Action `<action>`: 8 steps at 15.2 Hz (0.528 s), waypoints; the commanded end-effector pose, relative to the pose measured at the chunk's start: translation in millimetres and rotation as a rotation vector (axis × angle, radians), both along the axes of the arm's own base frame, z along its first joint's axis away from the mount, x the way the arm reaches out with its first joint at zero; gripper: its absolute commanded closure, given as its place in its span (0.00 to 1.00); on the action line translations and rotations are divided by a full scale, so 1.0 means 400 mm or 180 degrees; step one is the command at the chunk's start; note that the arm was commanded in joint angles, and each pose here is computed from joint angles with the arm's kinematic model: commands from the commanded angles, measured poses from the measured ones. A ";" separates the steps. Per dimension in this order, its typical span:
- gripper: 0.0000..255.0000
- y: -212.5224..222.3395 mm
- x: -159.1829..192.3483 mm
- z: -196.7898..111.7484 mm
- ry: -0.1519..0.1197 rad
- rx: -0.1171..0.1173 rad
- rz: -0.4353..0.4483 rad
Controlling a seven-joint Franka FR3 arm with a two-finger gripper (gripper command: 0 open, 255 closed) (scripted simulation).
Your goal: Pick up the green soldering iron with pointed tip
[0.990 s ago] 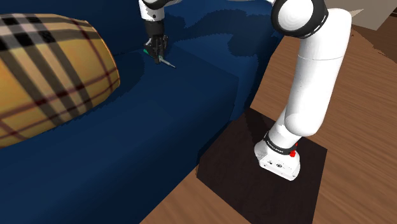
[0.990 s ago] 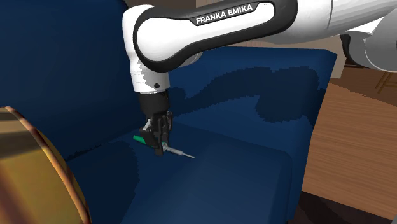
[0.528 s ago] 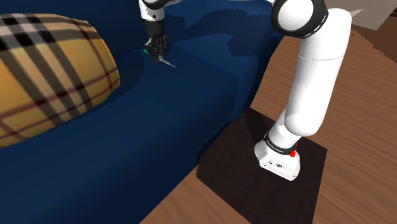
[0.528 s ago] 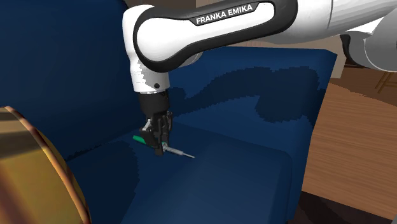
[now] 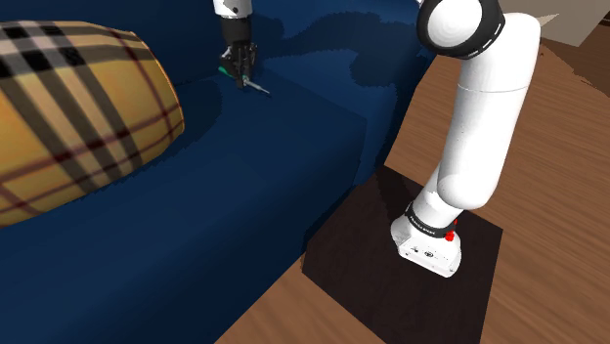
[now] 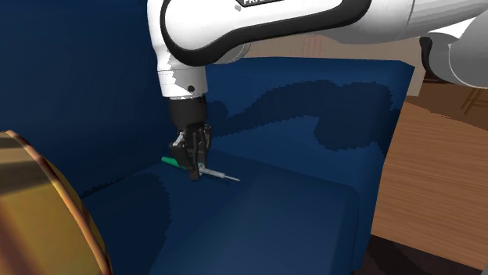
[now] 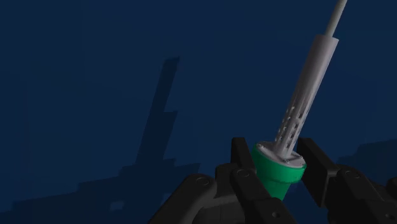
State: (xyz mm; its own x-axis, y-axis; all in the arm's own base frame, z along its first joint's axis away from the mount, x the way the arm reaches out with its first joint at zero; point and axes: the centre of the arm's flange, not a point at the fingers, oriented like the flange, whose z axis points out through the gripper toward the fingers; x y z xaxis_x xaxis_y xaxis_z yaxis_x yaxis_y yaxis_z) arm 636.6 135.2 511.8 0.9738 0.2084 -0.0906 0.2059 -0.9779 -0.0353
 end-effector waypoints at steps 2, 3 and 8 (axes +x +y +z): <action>1.00 -0.002 0.000 0.038 0.0001 0.0000 0.0000; 1.00 -0.002 0.000 0.052 0.0001 0.0000 0.0000; 1.00 -0.002 0.000 0.118 0.0001 0.0000 0.0000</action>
State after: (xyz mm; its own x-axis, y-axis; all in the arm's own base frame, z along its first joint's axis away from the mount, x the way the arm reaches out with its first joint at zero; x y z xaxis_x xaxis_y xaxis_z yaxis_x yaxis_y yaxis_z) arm 637.1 133.5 553.8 0.9739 0.2084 -0.0904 0.2060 -0.9779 -0.0352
